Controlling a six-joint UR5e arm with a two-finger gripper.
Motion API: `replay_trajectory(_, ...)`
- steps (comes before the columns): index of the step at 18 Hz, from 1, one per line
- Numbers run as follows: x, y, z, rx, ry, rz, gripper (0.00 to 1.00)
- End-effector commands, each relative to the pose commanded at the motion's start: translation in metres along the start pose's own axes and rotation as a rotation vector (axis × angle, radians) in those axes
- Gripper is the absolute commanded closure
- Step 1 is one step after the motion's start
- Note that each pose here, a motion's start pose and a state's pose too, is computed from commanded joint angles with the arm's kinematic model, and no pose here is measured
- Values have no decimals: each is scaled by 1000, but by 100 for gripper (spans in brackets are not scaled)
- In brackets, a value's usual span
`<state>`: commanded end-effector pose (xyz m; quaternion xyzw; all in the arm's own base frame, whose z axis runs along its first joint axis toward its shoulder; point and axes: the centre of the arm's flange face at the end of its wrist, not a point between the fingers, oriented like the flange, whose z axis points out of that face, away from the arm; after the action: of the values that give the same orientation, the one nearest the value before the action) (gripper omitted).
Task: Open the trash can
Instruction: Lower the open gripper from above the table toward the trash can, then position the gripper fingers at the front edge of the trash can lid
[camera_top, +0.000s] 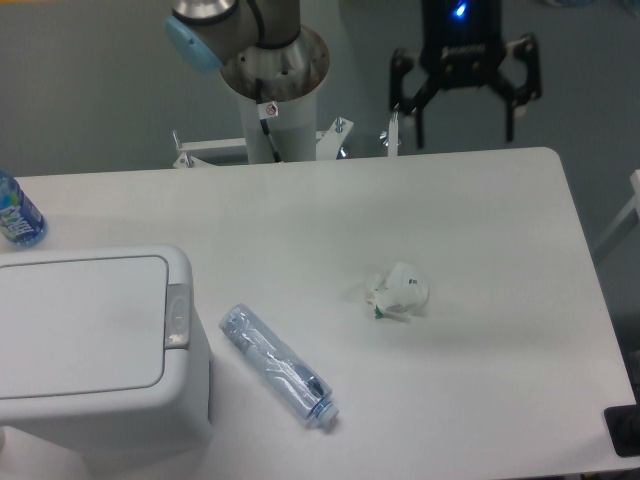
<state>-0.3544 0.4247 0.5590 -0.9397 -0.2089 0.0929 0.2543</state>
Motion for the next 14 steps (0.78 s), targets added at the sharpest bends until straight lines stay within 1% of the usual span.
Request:
replay_trajectory(3, 27, -18, 22, -1, 81, -130, 0)
replay_trajectory(6, 55, -40, 45, -7, 178, -217, 0)
replay_trajectory(7, 63, -47, 51, -10, 209, -260, 0)
replay_trajectory(9, 69, -54, 63, -23, 254, -344, 0)
replay_trajectory(11, 81, -58, 73, -15, 289, -338, 0)
replay_trajectory(14, 98, -63, 81, -5, 306, -330, 0)
